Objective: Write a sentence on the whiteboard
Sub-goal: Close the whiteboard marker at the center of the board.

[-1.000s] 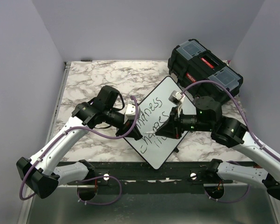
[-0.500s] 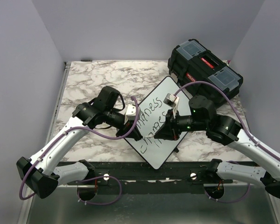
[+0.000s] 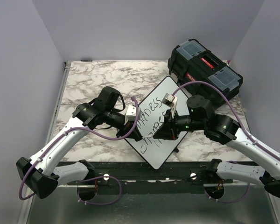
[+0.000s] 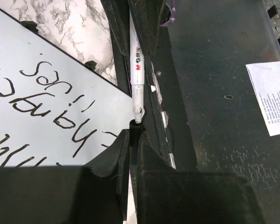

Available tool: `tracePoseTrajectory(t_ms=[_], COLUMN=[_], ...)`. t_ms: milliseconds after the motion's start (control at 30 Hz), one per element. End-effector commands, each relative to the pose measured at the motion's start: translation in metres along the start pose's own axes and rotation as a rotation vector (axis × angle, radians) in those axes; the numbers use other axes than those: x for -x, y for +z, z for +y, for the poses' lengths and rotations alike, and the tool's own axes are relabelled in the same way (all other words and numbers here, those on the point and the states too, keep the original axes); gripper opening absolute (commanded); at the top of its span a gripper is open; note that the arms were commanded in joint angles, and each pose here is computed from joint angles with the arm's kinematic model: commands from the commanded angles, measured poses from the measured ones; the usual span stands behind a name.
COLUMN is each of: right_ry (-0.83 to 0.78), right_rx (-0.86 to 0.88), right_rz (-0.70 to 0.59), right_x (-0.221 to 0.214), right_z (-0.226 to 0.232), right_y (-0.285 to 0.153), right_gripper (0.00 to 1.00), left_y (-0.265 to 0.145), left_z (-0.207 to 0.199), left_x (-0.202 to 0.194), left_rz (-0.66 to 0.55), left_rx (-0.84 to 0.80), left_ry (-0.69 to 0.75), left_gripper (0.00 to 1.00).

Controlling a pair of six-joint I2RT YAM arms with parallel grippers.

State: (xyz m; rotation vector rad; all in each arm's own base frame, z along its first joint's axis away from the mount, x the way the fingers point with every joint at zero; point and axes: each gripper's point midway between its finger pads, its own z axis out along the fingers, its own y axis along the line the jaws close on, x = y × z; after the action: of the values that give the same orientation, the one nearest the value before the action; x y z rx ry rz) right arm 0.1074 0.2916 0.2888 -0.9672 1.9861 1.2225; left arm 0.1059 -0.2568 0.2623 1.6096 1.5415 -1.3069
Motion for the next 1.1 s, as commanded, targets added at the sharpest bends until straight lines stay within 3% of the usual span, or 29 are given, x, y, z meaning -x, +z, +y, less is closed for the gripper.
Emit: tracePoseTrajectory(t_ms=[0,1067], right_ry=[-0.021,-0.031], right_rx=[0.029,0.091], right_rz=[-0.019,0.137], right_x=[0.009,0.009], right_z=[0.007,0.004], right_y=[-0.001,0.029], right_gripper=[0.01,0.01], left_y=[0.001,0.017], left_z=[-0.001,0.000], left_x=[0.001,-0.005], left_rz=[-0.008,0.059], left_rx=[-0.001,-0.040], left_ry=[0.027,-0.057], left_gripper=[0.00,0.00])
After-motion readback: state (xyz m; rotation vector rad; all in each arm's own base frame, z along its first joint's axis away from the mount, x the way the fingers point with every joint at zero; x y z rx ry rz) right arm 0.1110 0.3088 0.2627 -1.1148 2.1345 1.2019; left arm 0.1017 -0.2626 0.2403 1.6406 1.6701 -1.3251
